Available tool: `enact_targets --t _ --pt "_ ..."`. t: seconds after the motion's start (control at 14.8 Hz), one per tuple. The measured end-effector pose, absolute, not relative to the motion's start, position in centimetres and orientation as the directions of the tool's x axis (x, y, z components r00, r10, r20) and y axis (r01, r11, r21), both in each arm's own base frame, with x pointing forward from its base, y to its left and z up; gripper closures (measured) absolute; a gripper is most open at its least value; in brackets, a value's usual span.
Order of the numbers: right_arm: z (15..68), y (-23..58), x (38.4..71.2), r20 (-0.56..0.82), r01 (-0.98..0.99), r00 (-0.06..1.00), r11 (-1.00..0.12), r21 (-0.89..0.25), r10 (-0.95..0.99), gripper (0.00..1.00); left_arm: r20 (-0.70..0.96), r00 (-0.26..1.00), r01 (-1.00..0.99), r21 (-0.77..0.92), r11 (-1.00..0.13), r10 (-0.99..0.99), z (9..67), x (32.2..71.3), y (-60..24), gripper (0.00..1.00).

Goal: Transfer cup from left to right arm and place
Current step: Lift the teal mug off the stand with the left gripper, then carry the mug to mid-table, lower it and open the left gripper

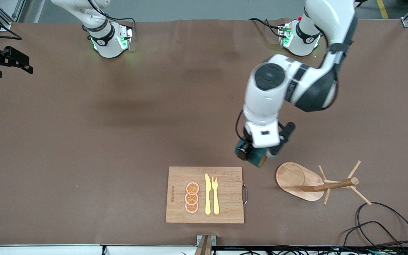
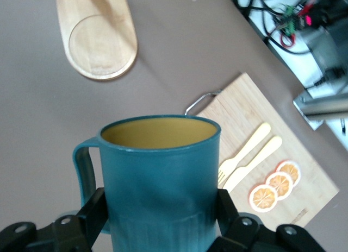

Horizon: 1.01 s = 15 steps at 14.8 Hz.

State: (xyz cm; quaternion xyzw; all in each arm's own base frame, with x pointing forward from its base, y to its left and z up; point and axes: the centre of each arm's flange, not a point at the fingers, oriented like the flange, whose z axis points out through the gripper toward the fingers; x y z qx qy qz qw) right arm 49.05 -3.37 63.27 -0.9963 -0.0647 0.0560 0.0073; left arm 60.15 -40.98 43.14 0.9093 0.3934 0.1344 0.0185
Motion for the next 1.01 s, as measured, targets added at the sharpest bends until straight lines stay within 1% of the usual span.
enact_targets --t 0.2,0.41,0.61,0.81,0.95,1.01 --pt "63.3 -3.4 49.1 -0.111 0.128 0.985 -0.992 -0.022 0.130 0.00 0.372 0.730 0.591 0.078 -0.803 0.573 40.6 57.0 -46.0 0.15" --pt "63.3 -3.4 49.1 -0.111 0.128 0.985 -0.992 -0.022 0.130 0.00 0.453 0.774 0.486 0.024 -0.874 0.443 37.9 53.0 -51.0 0.15" --pt "63.3 -3.4 49.0 -0.111 0.128 0.985 -0.992 -0.022 0.130 0.00 0.528 0.759 0.451 -0.004 -0.893 0.381 35.0 49.8 -54.4 0.15" --pt "63.3 -3.4 49.0 -0.111 0.128 0.985 -0.992 -0.022 0.129 0.00 0.620 0.740 0.397 -0.088 -0.914 0.261 31.1 46.6 -56.8 0.15" --pt "63.3 -3.4 49.0 -0.111 0.128 0.985 -0.992 -0.022 0.129 0.00 0.681 0.700 0.395 -0.120 -0.911 0.214 28.0 44.3 -58.2 0.15" --pt "63.3 -3.4 49.0 -0.111 0.128 0.985 -0.992 -0.022 0.130 0.00 0.712 0.669 0.406 -0.109 -0.907 0.214 26.4 43.1 -59.0 0.15"
